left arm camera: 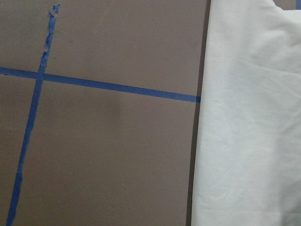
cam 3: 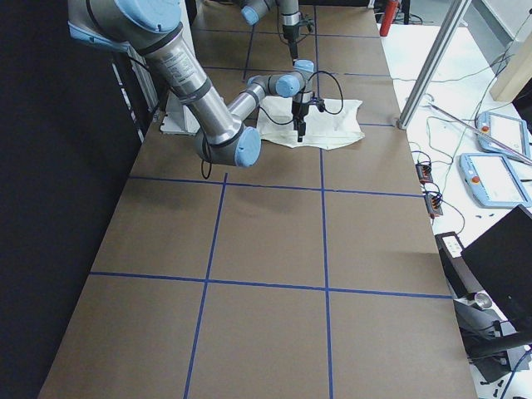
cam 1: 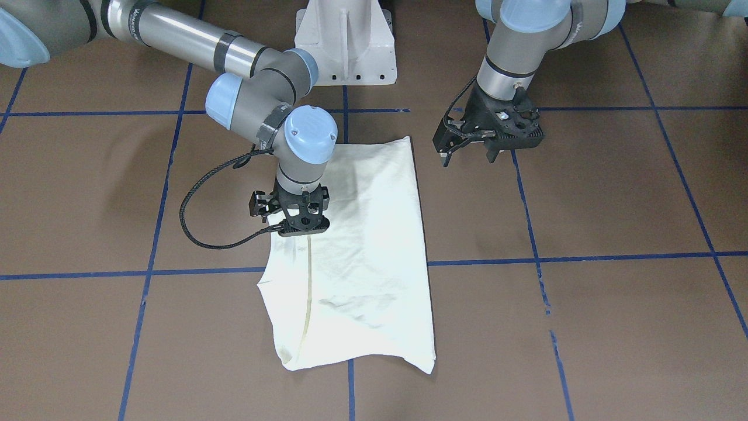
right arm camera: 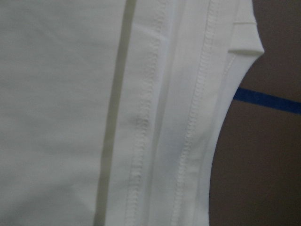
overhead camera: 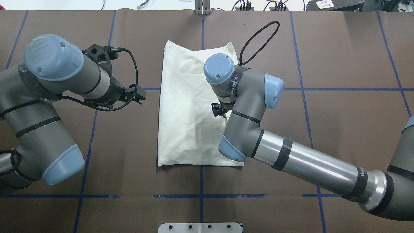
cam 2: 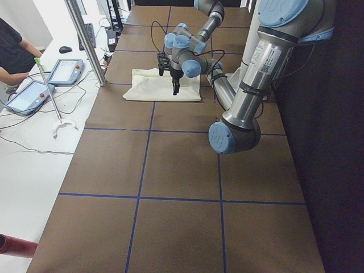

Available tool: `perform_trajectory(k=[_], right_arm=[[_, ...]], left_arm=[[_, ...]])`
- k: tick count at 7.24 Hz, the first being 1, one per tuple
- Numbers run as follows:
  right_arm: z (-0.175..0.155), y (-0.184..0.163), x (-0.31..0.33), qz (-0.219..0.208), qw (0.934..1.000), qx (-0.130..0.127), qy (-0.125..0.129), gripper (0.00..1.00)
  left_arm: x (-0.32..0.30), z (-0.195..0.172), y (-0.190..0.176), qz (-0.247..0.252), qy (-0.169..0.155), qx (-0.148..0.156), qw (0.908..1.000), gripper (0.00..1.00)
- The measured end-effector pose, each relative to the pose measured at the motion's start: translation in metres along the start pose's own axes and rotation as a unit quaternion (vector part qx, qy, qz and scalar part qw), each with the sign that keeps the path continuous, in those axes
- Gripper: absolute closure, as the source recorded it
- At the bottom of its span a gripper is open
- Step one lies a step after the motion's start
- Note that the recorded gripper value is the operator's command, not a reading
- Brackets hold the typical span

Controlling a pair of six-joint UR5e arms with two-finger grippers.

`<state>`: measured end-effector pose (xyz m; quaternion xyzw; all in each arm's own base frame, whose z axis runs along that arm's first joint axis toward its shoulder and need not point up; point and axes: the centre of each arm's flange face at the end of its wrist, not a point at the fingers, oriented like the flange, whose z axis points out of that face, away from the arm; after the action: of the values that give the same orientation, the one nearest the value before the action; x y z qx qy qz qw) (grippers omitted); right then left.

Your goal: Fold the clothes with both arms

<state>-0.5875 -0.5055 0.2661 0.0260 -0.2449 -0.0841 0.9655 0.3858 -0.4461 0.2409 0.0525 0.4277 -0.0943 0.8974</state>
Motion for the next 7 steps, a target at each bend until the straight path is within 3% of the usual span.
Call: perform_trajectory(k=[3, 5, 7], right_arm=[[0.007, -0.015, 0.049, 0.005, 1.0000, -0.007, 0.003, 0.00], [0.007, -0.007, 0.094, 0.000, 0.9999, -0.012, -0.013, 0.00], [-0.035, 0.003, 0.097, -0.001, 0.9986, 0.008, -0.053, 0.00]], left_arm=[[0.002, 0.001, 0.000, -0.001, 0.001, 0.000, 1.0000, 0.00], [0.006, -0.001, 0.000, -0.001, 0.003, 0.001, 1.0000, 0.00], [0.009, 0.000, 0.006, -0.013, 0.015, -0.009, 0.9998, 0.00]])
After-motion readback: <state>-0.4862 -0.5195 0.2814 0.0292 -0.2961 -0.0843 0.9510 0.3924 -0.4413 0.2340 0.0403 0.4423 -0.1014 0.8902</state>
